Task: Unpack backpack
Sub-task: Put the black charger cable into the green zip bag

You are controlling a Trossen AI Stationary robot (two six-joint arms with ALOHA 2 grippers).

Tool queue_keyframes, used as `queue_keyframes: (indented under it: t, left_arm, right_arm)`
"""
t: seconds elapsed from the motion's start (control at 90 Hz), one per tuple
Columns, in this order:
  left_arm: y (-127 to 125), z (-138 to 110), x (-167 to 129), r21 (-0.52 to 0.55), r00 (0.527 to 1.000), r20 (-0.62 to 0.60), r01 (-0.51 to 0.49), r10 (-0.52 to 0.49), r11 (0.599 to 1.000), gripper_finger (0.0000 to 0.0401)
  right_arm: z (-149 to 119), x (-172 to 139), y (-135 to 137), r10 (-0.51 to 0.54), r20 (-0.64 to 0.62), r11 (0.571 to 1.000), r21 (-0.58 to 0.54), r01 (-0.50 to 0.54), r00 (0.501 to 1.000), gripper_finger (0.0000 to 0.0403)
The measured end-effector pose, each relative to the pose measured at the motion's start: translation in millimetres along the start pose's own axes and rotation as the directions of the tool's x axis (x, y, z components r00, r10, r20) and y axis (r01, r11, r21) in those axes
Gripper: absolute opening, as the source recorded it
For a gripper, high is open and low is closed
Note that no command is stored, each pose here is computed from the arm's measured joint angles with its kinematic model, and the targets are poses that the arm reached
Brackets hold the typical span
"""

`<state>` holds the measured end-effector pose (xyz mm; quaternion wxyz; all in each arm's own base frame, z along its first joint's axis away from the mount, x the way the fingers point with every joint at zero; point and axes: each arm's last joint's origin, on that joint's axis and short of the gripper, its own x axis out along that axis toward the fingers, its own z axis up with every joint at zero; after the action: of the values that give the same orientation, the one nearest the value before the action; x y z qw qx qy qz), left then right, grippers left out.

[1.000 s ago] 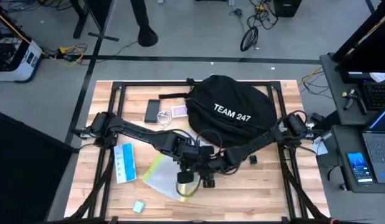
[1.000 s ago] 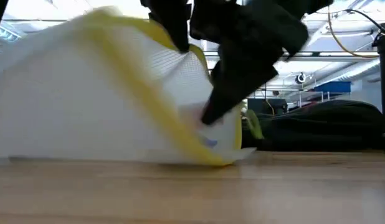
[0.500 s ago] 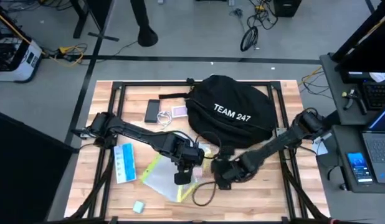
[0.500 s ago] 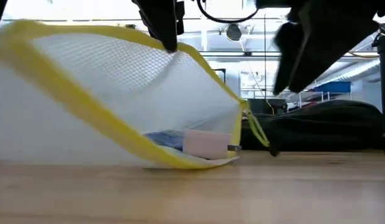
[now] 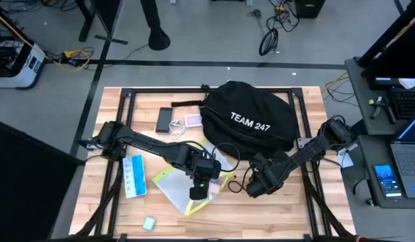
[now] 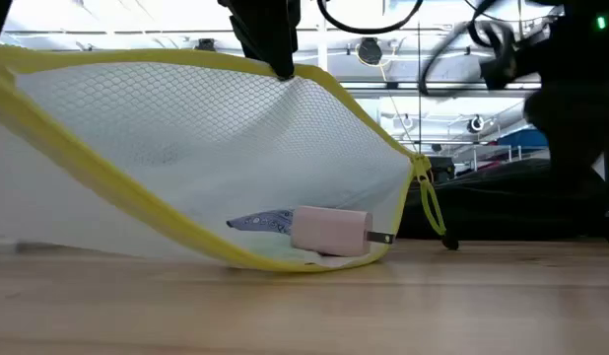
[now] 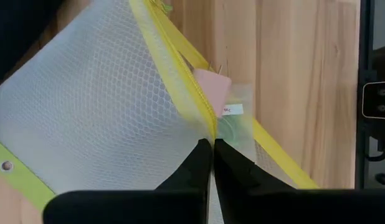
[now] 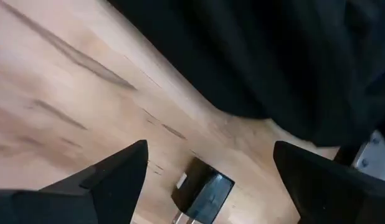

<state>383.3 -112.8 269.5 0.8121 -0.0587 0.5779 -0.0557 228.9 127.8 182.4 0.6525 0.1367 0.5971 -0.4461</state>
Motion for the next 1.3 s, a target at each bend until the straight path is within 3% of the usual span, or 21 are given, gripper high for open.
queue_keyframes:
  t: [0.256,0.444,0.5,0.711,0.878,1.011,1.178,1.3]
  left_arm:
    - [-0.7,-0.3,0.0,0.001,1.000,-0.001,0.000,0.000,1.000,0.0000]
    - [-0.7,-0.3,0.0,0.001,1.000,-0.001,0.000,0.000,1.000,0.0000]
    - [-0.7,-0.3,0.0,0.001,1.000,-0.001,-0.001,0.001,1.000,0.0000]
    - [-0.4,-0.3,0.0,0.000,1.000,-0.002,-0.001,0.001,1.000,0.0000]
    - [-0.4,-0.3,0.0,0.000,1.000,-0.002,0.000,0.000,1.000,0.0000]
    - [-0.4,-0.3,0.0,0.000,1.000,-0.002,0.000,0.000,1.000,0.0000]
    - [-0.4,-0.3,0.2,0.020,1.000,-0.003,0.001,-0.001,1.000,0.0000]
    - [-0.5,-0.4,0.2,0.025,1.000,-0.005,0.005,-0.005,1.000,0.0000]
  right_arm:
    - [-11.2,20.3,-32.7,0.013,-0.021,0.975,0.222,-0.008,1.000,0.0331]
    - [-18.6,38.9,-41.4,0.190,-0.022,0.922,0.348,-0.170,0.982,0.0331]
    - [-20.8,43.8,-39.5,0.231,-0.037,0.910,0.361,-0.202,0.972,0.0331]
    - [-24.2,49.5,-40.6,0.210,-0.079,0.920,0.352,-0.170,0.974,0.0331]
    - [-31.0,47.7,-35.4,0.254,-0.137,0.922,0.332,-0.198,0.957,0.0325]
    - [-34.6,48.4,-31.4,0.265,-0.136,0.923,0.323,-0.210,0.955,0.0276]
    - [-34.3,49.7,-27.6,0.276,-0.115,0.922,0.313,-0.229,0.954,0.0118]
    - [-35.3,46.2,-19.6,0.356,-0.058,0.910,0.248,-0.332,0.933,0.0118]
